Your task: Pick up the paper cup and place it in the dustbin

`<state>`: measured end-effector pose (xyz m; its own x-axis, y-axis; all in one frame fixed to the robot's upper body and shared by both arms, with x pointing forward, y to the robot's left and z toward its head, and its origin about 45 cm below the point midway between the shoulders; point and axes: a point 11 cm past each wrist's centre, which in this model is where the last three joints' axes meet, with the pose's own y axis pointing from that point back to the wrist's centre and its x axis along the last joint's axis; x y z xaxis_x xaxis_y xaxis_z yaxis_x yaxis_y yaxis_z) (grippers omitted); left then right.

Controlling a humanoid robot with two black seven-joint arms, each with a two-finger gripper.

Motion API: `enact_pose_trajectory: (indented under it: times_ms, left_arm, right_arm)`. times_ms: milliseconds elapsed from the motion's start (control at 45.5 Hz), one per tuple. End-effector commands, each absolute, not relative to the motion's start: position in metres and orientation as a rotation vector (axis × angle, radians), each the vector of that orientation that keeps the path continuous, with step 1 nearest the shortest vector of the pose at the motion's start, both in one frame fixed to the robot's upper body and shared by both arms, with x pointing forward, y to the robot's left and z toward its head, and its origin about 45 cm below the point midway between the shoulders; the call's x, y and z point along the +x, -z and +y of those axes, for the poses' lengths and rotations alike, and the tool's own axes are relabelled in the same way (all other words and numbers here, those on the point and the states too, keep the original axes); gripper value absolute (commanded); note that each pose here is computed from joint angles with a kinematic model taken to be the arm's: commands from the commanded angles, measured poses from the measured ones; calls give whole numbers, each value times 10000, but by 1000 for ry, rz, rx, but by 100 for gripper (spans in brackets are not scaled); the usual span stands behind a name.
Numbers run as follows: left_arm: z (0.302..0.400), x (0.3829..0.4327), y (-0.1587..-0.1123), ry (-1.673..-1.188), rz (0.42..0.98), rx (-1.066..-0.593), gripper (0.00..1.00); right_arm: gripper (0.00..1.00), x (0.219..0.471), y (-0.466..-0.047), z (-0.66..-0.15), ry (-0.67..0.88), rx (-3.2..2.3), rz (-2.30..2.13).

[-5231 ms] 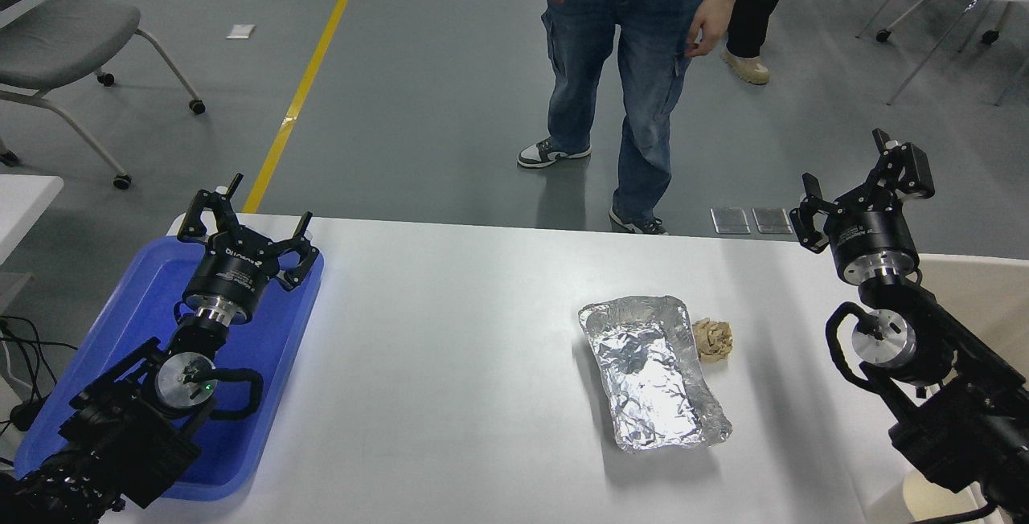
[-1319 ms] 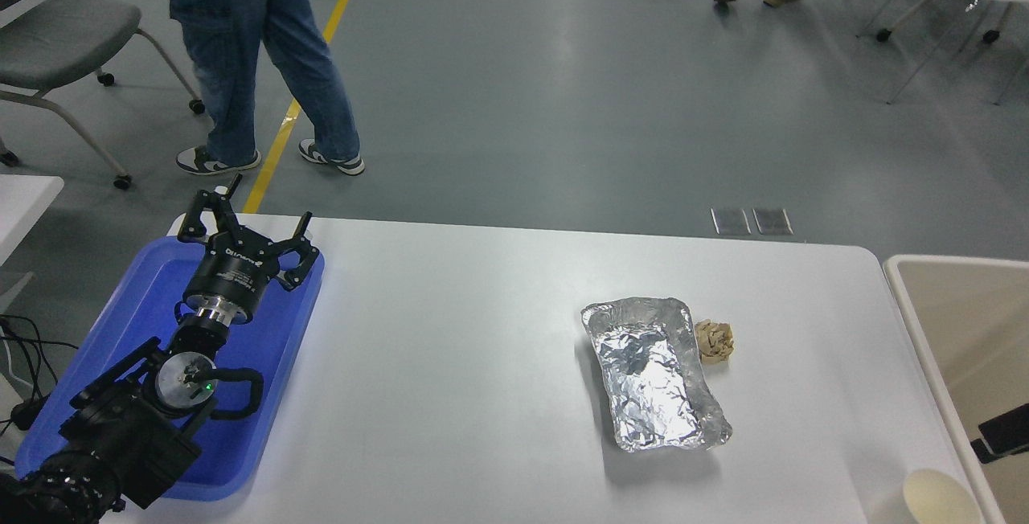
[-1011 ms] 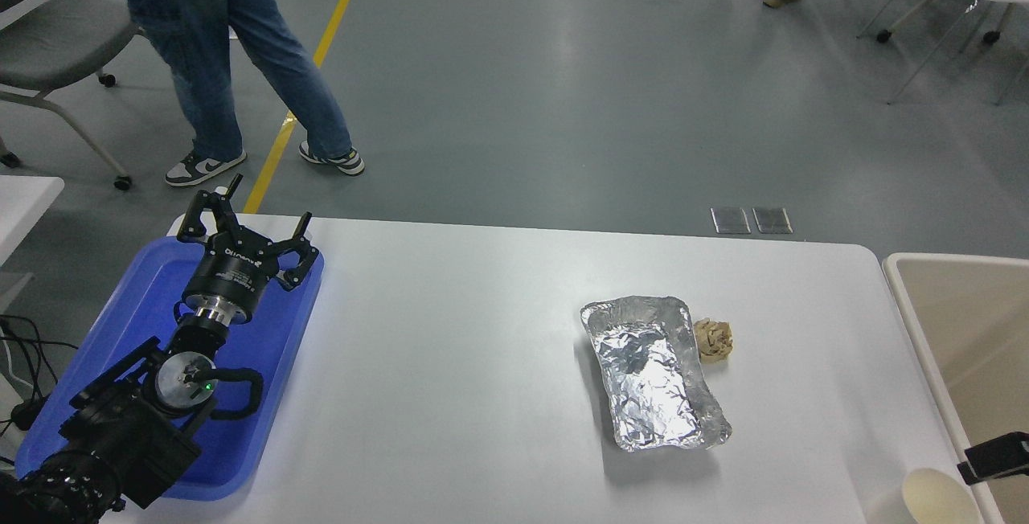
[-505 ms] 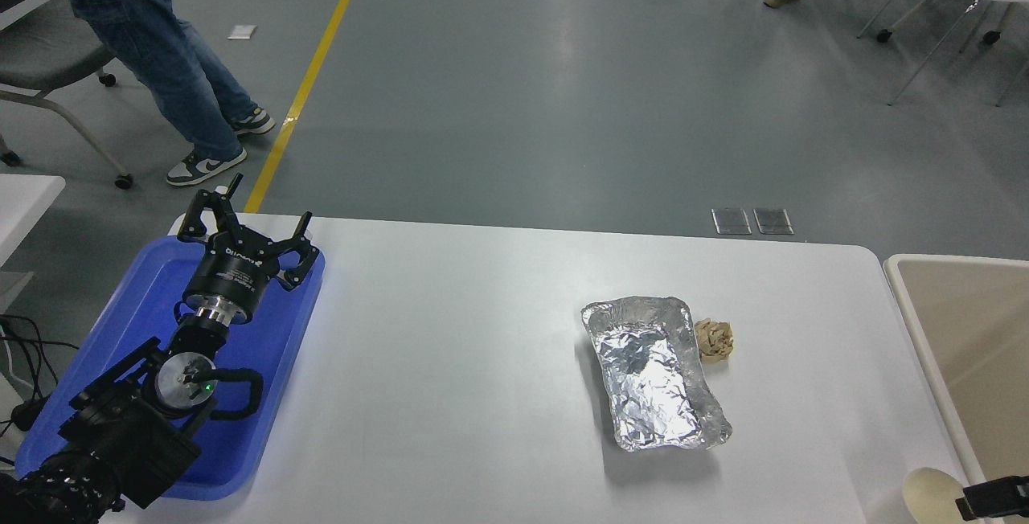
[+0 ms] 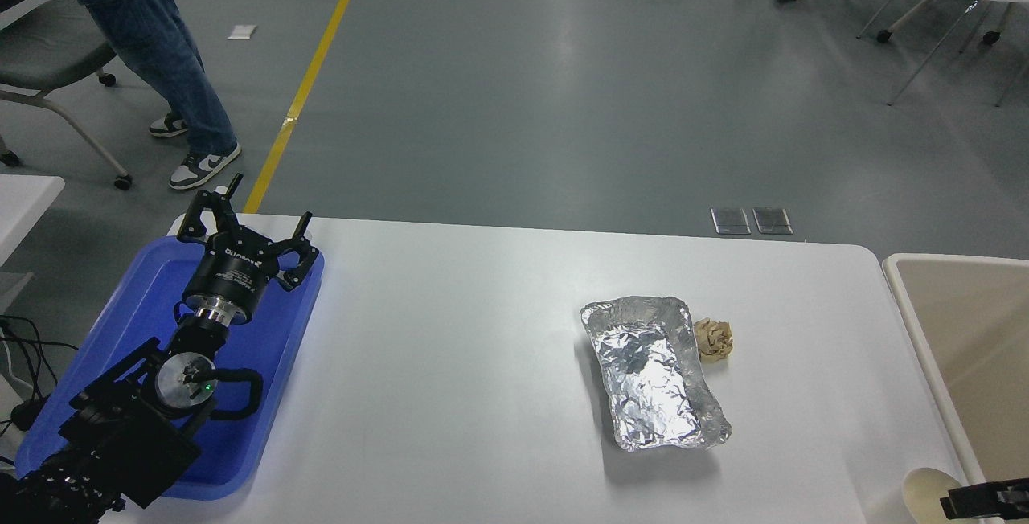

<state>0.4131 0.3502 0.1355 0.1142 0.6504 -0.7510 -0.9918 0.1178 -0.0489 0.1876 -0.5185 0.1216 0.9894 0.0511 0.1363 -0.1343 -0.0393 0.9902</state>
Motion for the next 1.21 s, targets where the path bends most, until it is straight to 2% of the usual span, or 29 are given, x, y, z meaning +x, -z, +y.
enact_pose_trajectory:
  times_ms: [0,44,88,462,659,1187]
  left_arm:
    - [3502,4131,-1355,-1337,658,-651,100]
    - [3502,4131,-1355,-1337,658,-651,100]
    - [3502,4131,-1355,-1337,658,-651,100]
    - [3502,4131,-1355,-1337,658,-651,100]
    - [3501,4131,-1356,-1336,657,-652,100]
    - [3501,4131,-1356,-1336,657,-652,100]
  right_arm:
    - [13,1857,-1116,-5139,-188,1615,-67]
    - [4,1870,-1120,-5137,-196,1615,-71]
    - [0,1884,-1126,-5129,-203,1617,-74]
    - [0,1935,-1196,-5154,-219,1614,-95]
    - [0,2034,-1441,-5257,-241,1606,-166]
    - [0,2910,-2747,-5080,-332,1685,-364]
